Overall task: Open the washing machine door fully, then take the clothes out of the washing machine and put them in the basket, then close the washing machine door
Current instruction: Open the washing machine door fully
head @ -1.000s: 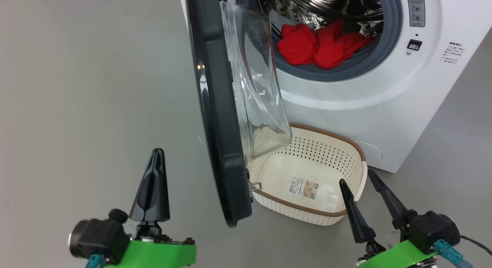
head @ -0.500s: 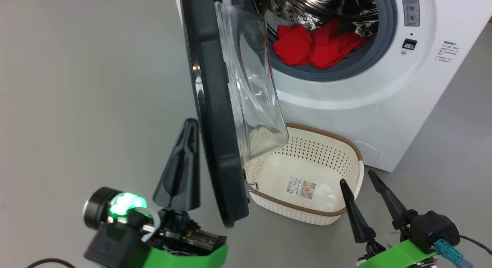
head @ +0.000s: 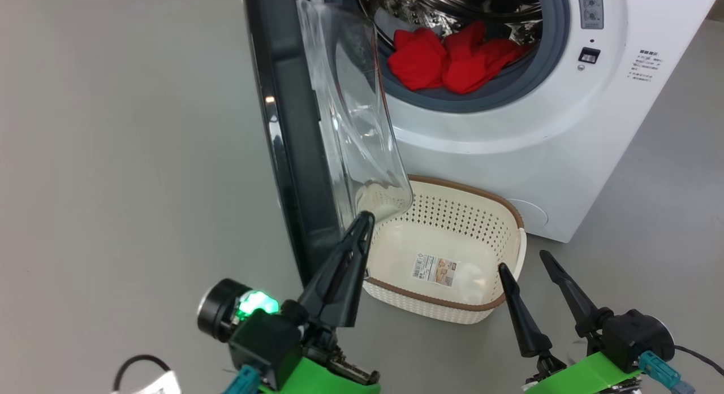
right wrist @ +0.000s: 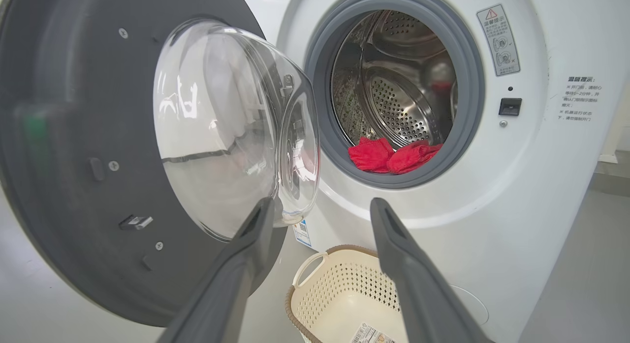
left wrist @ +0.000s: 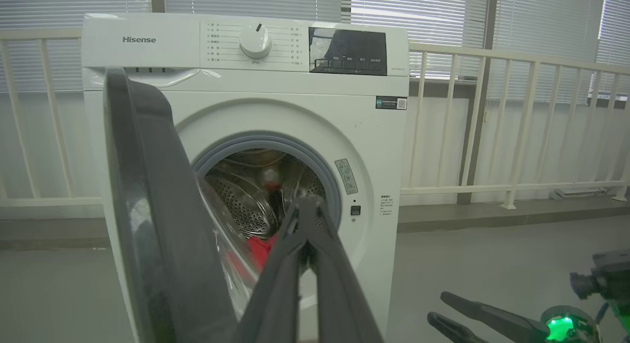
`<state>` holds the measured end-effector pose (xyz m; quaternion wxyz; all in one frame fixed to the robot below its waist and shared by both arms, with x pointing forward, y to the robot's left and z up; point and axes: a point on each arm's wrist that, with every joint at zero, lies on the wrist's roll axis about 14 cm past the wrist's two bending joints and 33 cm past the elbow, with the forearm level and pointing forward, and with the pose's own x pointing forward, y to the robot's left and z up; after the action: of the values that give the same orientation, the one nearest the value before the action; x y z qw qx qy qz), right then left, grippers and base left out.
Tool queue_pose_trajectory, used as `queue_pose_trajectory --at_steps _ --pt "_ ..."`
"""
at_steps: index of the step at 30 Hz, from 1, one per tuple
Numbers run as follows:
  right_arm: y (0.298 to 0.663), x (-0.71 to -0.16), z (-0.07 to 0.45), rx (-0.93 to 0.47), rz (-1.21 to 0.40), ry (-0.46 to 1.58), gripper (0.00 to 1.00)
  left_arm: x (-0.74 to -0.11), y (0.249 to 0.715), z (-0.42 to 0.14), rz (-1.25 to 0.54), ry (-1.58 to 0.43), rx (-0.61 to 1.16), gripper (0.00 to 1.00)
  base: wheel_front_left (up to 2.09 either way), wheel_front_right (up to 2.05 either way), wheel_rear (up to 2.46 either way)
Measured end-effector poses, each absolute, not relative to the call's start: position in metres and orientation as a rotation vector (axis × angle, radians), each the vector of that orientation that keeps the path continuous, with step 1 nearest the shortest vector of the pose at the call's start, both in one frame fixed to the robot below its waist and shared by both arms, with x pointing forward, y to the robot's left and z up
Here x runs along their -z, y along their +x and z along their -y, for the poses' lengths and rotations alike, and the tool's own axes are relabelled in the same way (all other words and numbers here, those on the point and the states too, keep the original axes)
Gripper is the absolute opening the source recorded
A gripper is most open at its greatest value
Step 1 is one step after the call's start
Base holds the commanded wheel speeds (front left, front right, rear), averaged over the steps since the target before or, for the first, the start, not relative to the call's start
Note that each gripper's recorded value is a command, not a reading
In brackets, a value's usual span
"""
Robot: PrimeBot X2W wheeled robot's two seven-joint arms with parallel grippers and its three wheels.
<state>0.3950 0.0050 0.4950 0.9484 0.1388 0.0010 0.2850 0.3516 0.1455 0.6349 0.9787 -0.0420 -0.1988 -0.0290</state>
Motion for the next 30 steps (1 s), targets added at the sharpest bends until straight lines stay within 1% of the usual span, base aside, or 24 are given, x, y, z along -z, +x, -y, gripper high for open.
queue_pose_trajectory --at_steps 7,14,25,30 --pt "0.395 -0.492 -0.004 -0.576 -0.010 0.285 1.00 -0.606 0.368 -0.140 0.305 -0.070 0.085 0.00 0.00 0.00 0.00" --pt "0.395 -0.489 0.000 -0.564 -0.017 0.287 1.00 -0.571 0.376 -0.147 0.196 -0.083 0.042 0.00 0.00 0.00 0.00" --pt "0.395 -0.489 -0.005 -0.580 -0.018 0.287 1.00 -0.565 0.377 -0.164 0.175 -0.090 -0.039 0.00 0.00 0.00 0.00" --pt "0.394 -0.491 -0.012 -0.601 -0.017 0.287 1.00 -0.565 0.372 -0.180 0.175 -0.095 -0.099 0.00 0.00 0.00 0.00"
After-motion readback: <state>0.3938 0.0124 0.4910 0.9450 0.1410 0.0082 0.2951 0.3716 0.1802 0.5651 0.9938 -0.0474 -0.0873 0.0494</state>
